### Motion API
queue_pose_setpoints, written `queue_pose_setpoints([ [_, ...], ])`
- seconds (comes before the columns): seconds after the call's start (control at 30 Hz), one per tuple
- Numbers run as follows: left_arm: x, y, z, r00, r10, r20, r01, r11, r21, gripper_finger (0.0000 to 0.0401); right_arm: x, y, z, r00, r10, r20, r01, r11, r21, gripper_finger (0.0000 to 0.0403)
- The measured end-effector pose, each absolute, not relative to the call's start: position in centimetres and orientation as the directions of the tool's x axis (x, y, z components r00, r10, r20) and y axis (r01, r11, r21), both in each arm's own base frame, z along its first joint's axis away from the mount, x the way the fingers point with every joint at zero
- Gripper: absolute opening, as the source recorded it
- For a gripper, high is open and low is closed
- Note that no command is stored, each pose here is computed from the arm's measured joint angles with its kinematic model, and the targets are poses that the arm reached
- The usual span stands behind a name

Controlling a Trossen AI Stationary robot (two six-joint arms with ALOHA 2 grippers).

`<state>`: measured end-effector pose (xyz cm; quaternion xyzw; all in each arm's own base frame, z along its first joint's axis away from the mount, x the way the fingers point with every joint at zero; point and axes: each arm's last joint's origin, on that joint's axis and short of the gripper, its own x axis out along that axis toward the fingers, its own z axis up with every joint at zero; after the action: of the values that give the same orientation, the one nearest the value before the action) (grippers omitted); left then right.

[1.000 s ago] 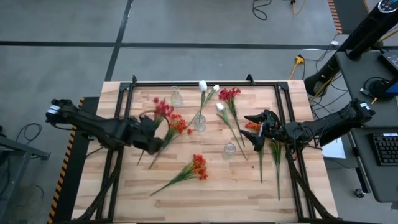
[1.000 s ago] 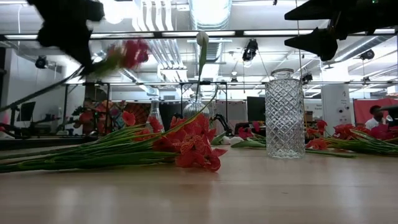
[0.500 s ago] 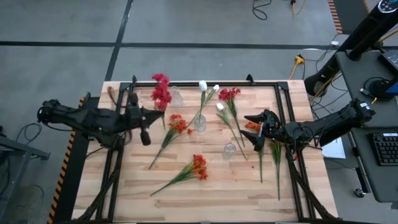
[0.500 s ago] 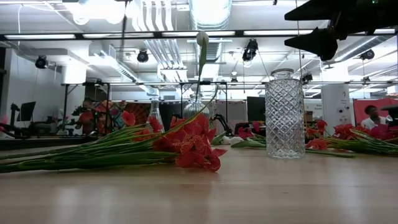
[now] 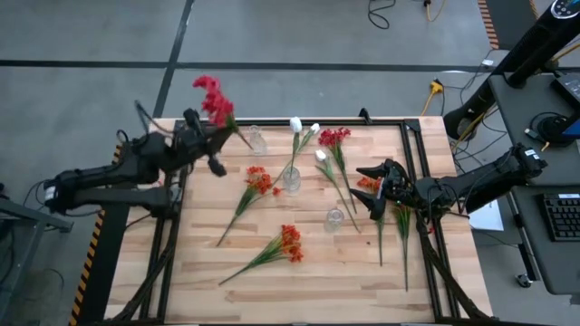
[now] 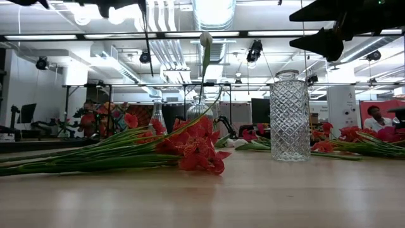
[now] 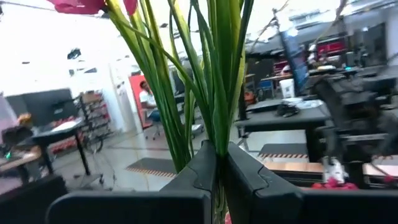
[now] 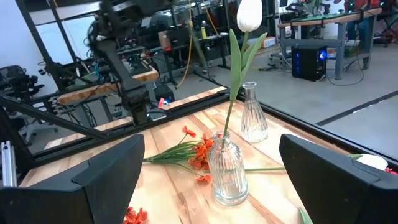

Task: Sort flowers into vase by color
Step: Put the middle left red sprig of flower into the top left transparent glass vase

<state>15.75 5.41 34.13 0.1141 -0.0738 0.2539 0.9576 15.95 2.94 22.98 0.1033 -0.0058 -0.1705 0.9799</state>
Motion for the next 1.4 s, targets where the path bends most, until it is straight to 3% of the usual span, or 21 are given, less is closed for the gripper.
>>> queue_pose_setpoints([
  [0.53,18.4,14.5,34.1,0.859,0.510,0.049,-0.512,0.850,0.120,0.0000,16.0,2.9,22.8,0.940,-0.337,-0.042,0.339,0.919,0.204,0.0366],
  [1.4,18.3,16.4,33.8,0.826,0.563,-0.004,-0.558,0.819,0.132,0.0000,16.0,2.9,22.8,0.941,-0.337,-0.043,0.338,0.919,0.203,0.0366],
])
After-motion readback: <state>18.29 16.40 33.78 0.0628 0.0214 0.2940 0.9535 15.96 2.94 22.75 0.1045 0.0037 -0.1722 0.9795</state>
